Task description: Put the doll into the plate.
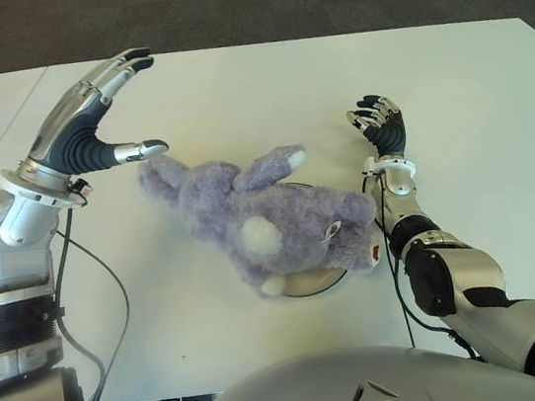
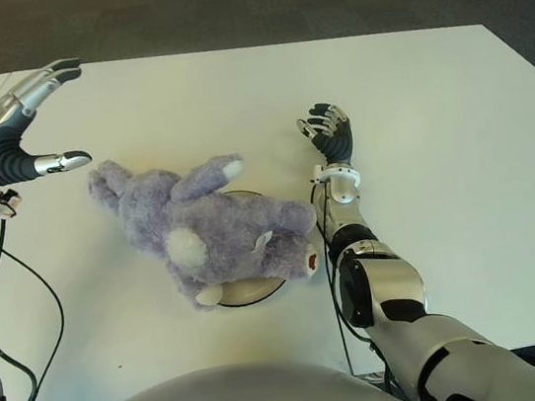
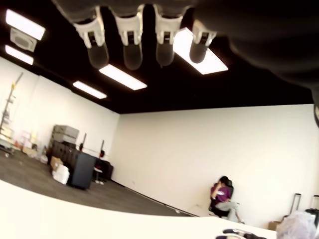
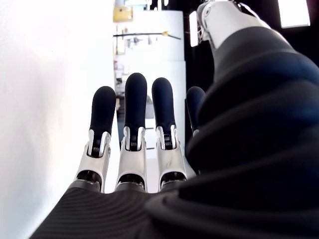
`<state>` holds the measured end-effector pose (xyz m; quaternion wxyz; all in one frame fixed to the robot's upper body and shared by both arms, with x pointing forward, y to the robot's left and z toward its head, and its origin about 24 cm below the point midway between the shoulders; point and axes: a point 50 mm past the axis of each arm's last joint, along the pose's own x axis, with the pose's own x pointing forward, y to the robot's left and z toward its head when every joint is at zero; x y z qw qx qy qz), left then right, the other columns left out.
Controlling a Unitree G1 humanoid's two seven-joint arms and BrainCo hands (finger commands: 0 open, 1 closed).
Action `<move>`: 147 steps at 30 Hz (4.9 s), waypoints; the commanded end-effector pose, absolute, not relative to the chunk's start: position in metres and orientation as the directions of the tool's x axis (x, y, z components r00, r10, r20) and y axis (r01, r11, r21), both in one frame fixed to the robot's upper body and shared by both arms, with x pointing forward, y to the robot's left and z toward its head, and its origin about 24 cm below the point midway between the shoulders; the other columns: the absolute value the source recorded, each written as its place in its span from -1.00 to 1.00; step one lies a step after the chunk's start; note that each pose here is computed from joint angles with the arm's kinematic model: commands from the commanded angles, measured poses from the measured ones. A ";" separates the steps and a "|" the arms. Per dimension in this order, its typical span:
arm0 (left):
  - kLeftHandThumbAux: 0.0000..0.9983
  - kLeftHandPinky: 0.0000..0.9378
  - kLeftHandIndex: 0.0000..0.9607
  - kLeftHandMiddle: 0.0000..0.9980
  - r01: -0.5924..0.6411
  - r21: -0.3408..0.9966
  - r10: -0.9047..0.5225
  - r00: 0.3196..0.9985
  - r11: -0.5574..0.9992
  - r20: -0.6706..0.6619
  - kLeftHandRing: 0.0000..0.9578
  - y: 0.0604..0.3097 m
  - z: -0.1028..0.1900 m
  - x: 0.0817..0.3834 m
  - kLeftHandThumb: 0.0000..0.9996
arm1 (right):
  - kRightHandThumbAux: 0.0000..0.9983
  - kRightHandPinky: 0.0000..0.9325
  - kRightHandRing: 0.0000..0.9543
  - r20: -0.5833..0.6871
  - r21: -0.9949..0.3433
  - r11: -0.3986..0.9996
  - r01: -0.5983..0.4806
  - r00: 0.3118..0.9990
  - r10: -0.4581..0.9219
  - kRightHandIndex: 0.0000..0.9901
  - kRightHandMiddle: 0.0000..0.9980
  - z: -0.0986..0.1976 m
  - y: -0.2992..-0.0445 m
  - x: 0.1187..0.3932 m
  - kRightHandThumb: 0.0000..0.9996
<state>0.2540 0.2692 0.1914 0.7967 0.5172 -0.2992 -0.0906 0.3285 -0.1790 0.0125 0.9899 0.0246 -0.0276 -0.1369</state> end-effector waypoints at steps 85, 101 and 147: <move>0.48 -0.84 -1.00 -0.95 -0.170 0.203 0.231 0.914 0.964 -0.333 -0.90 0.221 -0.040 0.301 -1.00 | 0.69 -0.25 -0.26 -0.428 0.043 0.932 0.359 0.850 -0.307 -0.40 -0.32 -0.101 -0.170 0.220 -0.62; 0.53 -0.60 -0.93 -0.78 -0.153 0.168 0.205 0.910 0.974 -0.361 -0.72 0.209 -0.045 0.300 -0.97 | 0.73 -0.18 -0.23 -0.419 0.035 0.934 0.357 0.853 -0.310 -0.41 -0.31 -0.099 -0.171 0.223 -0.60; 0.26 -0.55 -0.67 -0.48 -0.019 0.034 0.032 0.896 0.999 -0.443 -0.48 0.155 -0.095 0.240 -1.00 | 0.68 -0.24 -0.25 -0.423 0.061 0.930 0.364 0.853 -0.306 -0.41 -0.31 -0.100 -0.174 0.222 -0.61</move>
